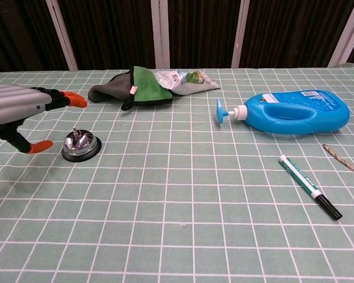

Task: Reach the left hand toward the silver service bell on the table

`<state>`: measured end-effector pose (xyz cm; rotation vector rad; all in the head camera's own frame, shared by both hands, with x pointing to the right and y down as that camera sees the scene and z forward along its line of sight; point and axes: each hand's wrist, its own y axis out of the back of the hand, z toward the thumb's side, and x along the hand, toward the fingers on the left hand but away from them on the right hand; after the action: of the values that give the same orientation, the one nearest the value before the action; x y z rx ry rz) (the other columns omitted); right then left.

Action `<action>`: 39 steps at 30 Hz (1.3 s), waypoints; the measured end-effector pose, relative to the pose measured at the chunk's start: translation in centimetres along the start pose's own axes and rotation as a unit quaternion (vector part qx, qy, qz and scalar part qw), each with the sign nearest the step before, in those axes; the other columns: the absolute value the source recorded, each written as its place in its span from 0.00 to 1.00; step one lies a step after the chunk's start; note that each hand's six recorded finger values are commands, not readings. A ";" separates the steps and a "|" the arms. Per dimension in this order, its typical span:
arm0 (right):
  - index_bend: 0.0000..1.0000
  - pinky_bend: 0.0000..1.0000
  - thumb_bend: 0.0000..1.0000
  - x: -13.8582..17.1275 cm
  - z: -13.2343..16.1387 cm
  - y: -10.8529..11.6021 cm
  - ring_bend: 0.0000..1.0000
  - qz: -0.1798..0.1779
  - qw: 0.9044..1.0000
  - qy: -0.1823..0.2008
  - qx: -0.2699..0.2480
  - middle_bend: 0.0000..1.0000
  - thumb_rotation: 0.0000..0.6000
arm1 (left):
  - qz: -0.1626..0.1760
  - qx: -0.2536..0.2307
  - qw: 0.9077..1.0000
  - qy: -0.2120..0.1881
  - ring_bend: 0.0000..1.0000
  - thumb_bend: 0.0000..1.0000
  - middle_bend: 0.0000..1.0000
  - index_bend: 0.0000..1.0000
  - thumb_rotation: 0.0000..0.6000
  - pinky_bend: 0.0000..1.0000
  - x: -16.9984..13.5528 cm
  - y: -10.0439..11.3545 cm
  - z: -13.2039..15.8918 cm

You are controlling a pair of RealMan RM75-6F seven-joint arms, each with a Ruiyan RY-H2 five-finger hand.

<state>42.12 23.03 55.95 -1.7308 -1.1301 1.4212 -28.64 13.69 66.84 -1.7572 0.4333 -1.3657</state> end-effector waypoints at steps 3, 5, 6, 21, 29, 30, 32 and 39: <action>0.00 0.00 0.22 0.0 0.0 0.0 0.00 0.000 1.000 0.000 0.000 0.00 1.00 | -0.008 0.006 1.000 0.001 0.00 0.55 0.00 0.00 1.00 0.00 0.0 -0.7 0.2; 0.00 0.00 0.22 0.0 0.0 0.0 0.00 0.000 1.000 0.000 0.000 0.00 1.00 | -0.009 0.008 1.000 0.005 0.00 0.55 0.00 0.00 1.00 0.00 0.0 -0.9 0.1; 0.00 0.00 0.22 0.0 0.0 0.0 0.00 0.000 1.000 0.000 0.000 0.00 1.00 | -0.008 0.009 1.000 0.007 0.00 0.55 0.00 0.00 1.00 0.00 -0.1 -1.0 0.0; 0.00 0.00 0.22 0.1 0.1 -0.1 0.00 0.002 1.000 0.000 -0.002 0.00 1.00 | -0.047 0.009 0.999 0.014 0.00 0.58 0.00 0.00 1.00 0.00 0.3 -3.6 -0.8; 0.00 0.00 0.22 0.1 0.1 -0.1 0.00 0.004 1.000 -0.002 -0.011 0.00 1.00 | -0.082 0.030 0.996 0.019 0.00 0.58 0.00 0.00 1.00 0.00 -0.1 -5.6 -1.6; 0.00 0.00 0.22 0.1 0.1 -0.1 0.00 0.004 1.000 -0.002 -0.010 0.00 1.00 | -0.080 0.029 0.996 0.021 0.00 0.58 0.00 0.00 1.00 0.00 0.0 -5.5 -1.7; 0.00 0.00 0.22 0.1 0.1 -0.1 0.00 0.004 1.000 -0.001 -0.010 0.00 1.00 | -0.070 0.022 0.997 0.026 0.00 0.58 0.00 0.00 1.00 0.00 0.1 -5.0 -1.9; 0.00 0.00 0.22 0.1 0.1 0.0 0.00 0.003 1.000 -0.002 -0.008 0.00 1.00 | 0.005 -0.015 0.999 0.033 0.00 0.45 0.00 0.00 1.00 0.00 0.8 -1.1 -1.7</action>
<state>42.06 23.16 55.91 -1.7448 -1.1432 1.4224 -30.16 13.08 68.24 -1.7361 0.5012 -1.4200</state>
